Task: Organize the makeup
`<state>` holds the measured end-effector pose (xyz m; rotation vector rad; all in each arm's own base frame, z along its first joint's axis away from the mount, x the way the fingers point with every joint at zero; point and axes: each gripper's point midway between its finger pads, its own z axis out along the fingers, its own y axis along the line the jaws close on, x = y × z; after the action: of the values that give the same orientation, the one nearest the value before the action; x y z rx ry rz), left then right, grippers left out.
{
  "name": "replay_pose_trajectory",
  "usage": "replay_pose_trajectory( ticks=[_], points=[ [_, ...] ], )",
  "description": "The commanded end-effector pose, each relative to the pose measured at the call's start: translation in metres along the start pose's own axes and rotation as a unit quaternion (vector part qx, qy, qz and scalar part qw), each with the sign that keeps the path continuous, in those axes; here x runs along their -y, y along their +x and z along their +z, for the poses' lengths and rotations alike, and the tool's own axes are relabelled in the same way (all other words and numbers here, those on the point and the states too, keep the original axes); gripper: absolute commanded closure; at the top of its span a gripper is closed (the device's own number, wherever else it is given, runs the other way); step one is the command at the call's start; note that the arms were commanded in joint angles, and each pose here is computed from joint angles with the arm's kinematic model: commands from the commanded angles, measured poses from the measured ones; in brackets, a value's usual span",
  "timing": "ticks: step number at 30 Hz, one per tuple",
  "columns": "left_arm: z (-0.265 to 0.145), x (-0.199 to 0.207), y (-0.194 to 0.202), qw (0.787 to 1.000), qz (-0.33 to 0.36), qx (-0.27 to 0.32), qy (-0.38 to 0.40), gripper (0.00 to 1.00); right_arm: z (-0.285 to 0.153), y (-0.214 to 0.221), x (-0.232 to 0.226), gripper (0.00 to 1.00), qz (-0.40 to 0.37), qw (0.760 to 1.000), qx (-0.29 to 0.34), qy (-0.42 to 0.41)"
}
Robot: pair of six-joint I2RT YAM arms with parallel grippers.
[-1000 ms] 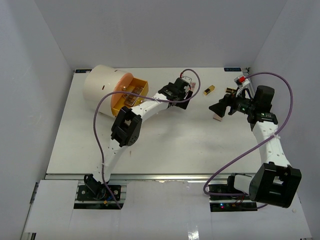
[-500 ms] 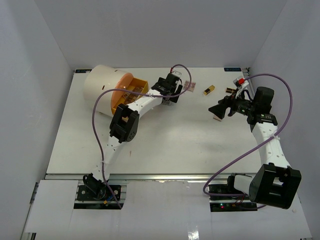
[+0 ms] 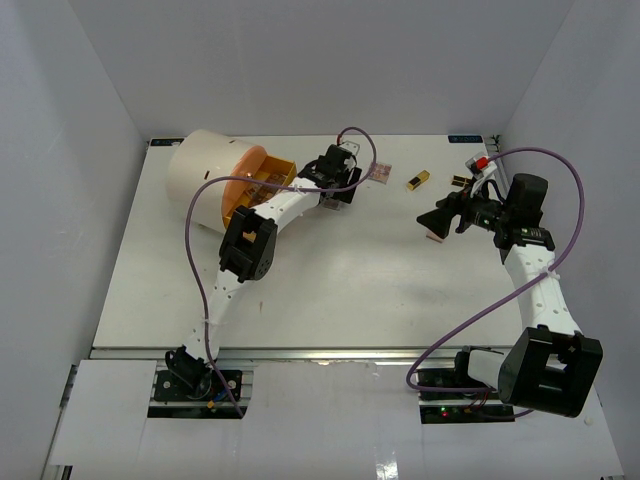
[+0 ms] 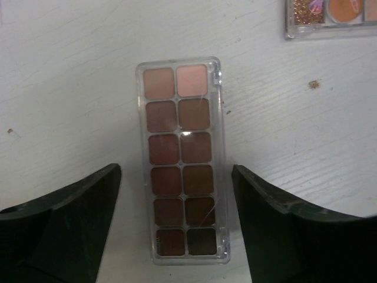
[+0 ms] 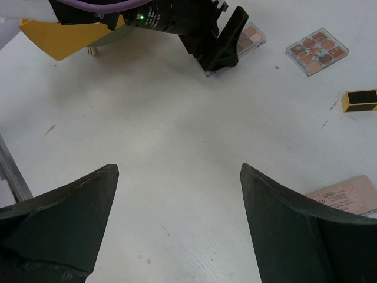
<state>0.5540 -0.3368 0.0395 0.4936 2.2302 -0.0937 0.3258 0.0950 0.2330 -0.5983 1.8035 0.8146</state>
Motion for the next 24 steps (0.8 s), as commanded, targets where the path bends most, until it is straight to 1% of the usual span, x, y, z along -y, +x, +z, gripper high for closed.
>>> replay_pose_trajectory(
  ticks=[1, 4, 5, 7, 8, 9, 11, 13, 14, 18, 19, 22, 24],
  points=[
    [-0.001, 0.014, 0.008, 0.999, 0.003, -0.012, 0.035, 0.22, 0.002, -0.004, -0.001, 0.10, -0.019, 1.000, 0.009, -0.009],
    [-0.001, 0.015, 0.021, 0.999, 0.004, -0.027, 0.039, 0.35, 0.001, -0.005, -0.002, 0.10, -0.022, 1.000, 0.010, -0.008],
    [-0.001, 0.015, 0.024, 0.999, 0.005, -0.031, 0.040, 0.41, 0.001, -0.005, -0.003, 0.10, -0.023, 1.000, 0.011, -0.008],
    [-0.003, 0.015, 0.027, 0.998, 0.003, -0.035, 0.042, 0.47, 0.001, -0.006, -0.003, 0.10, -0.024, 1.000, 0.011, -0.010],
    [-0.005, 0.016, 0.026, 0.998, 0.002, -0.035, 0.044, 0.50, 0.000, -0.006, -0.004, 0.10, -0.024, 1.000, 0.012, -0.010],
    [-0.007, 0.016, 0.025, 0.998, 0.001, -0.035, 0.046, 0.54, 0.000, -0.007, -0.004, 0.10, -0.025, 1.000, 0.012, -0.010],
    [-0.012, 0.016, 0.021, 0.998, -0.001, -0.031, 0.047, 0.69, 0.000, -0.007, -0.005, 0.10, -0.025, 1.000, 0.013, -0.010],
    [-0.020, 0.016, 0.010, 0.998, -0.004, -0.021, 0.051, 0.77, 0.000, -0.007, -0.004, 0.10, -0.026, 1.000, 0.013, -0.009],
    [-0.024, 0.017, 0.007, 0.998, -0.003, -0.018, 0.054, 0.79, 0.000, -0.006, -0.004, 0.10, -0.025, 1.000, 0.012, -0.008],
    [-0.062, 0.029, -0.032, 0.997, 0.012, 0.024, 0.073, 0.88, 0.000, -0.005, -0.003, 0.10, -0.026, 1.000, 0.011, -0.007],
    [-0.079, 0.032, -0.048, 0.996, 0.025, 0.043, 0.075, 0.90, 0.000, -0.005, -0.003, 0.10, -0.026, 1.000, 0.011, -0.007],
    [-0.115, 0.050, -0.066, 0.992, 0.071, 0.072, 0.077, 0.92, 0.001, -0.004, -0.003, 0.10, -0.024, 1.000, 0.011, -0.008],
    [-0.144, 0.048, -0.083, 0.989, 0.096, 0.097, 0.057, 0.93, 0.001, -0.004, -0.003, 0.10, -0.023, 1.000, 0.011, -0.009]
  ],
)
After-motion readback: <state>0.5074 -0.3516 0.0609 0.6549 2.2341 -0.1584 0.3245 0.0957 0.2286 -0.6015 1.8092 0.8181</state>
